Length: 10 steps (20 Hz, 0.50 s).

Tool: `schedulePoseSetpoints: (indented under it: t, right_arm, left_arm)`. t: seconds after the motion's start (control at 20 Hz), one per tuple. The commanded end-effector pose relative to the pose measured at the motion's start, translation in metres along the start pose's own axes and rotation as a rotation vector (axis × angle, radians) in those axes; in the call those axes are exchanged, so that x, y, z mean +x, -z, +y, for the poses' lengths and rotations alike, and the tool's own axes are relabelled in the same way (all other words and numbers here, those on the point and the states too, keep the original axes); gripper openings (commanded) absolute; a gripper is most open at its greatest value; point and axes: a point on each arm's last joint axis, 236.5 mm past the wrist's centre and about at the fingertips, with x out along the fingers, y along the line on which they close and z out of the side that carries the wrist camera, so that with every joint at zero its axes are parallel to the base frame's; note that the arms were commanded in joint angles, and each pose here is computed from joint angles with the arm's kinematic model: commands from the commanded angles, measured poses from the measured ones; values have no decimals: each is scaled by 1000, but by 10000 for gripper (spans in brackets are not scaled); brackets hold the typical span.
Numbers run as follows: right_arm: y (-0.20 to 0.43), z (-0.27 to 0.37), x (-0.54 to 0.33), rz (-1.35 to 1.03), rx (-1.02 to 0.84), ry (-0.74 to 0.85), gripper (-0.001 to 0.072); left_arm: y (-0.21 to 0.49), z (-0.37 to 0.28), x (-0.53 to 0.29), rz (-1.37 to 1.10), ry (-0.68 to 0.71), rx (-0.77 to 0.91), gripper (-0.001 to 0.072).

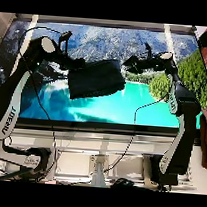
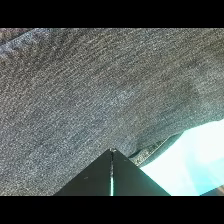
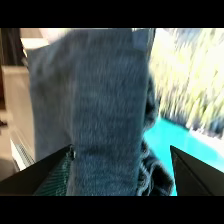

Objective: Fold the clothes and pants, and hang the long-sleeved shirts on hangers.

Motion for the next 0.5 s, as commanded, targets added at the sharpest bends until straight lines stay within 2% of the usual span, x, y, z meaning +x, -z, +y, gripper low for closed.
schedulePoseSetpoints:
  t: [0.0, 0.1, 0.15, 0.2, 0.35, 0.45]
  right_arm:
    - [31, -17, 21, 125, -93, 160, 676]
    - [32, -29, 32, 125, -94, 261, 658]
    - [29, -27, 35, 105, -74, 261, 599]
    - [24, -27, 37, 82, -50, 257, 595]
    - [21, -29, 29, 70, 25, 206, 546]
    - [32, -22, 27, 119, 91, 112, 547]
  left_arm:
    - [0, 0, 0, 0, 0, 3, 29]
    - [0, 0, 0, 0, 0, 3, 29]
    - [0, 0, 0, 1, 0, 3, 30]
    - [1, 0, 0, 4, 0, 3, 29]
    - [5, 0, 0, 20, -1, 5, 29]
    - [5, 0, 0, 19, 0, 26, 29]
